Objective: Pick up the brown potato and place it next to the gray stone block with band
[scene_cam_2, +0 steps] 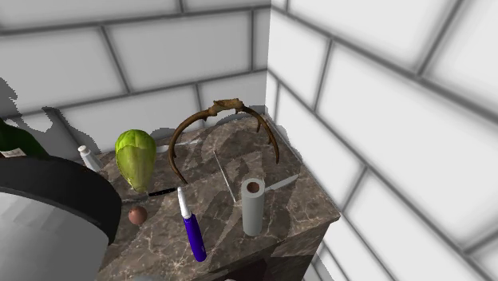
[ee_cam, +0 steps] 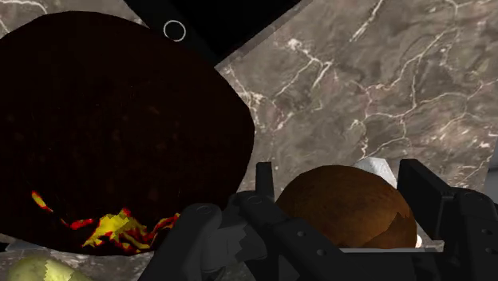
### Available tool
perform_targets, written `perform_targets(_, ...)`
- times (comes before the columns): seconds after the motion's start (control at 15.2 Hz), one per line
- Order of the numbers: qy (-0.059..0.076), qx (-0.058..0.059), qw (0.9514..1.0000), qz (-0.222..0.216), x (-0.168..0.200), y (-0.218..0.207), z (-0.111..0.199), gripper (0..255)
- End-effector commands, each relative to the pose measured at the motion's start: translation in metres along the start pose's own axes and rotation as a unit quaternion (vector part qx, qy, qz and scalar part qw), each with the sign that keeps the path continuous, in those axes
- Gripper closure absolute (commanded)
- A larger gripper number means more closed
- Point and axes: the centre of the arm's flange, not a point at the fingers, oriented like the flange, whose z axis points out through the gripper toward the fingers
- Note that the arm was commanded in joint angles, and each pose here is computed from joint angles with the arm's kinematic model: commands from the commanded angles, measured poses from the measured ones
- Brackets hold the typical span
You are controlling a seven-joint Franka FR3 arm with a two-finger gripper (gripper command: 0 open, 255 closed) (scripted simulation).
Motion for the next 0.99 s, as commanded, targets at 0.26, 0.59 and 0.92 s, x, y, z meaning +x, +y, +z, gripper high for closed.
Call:
perform_targets(0.26,0.001,0.001,1.0,0.002,-0.011,-0.012,0.023,255)
perform_targets(0.59,0.001,0.001,1.0,0.002,-0.018,-0.01,0.049,255)
perform_targets(0.92,0.001,0.001,1.0,0.002,-0.025,-0.009,0.074,255)
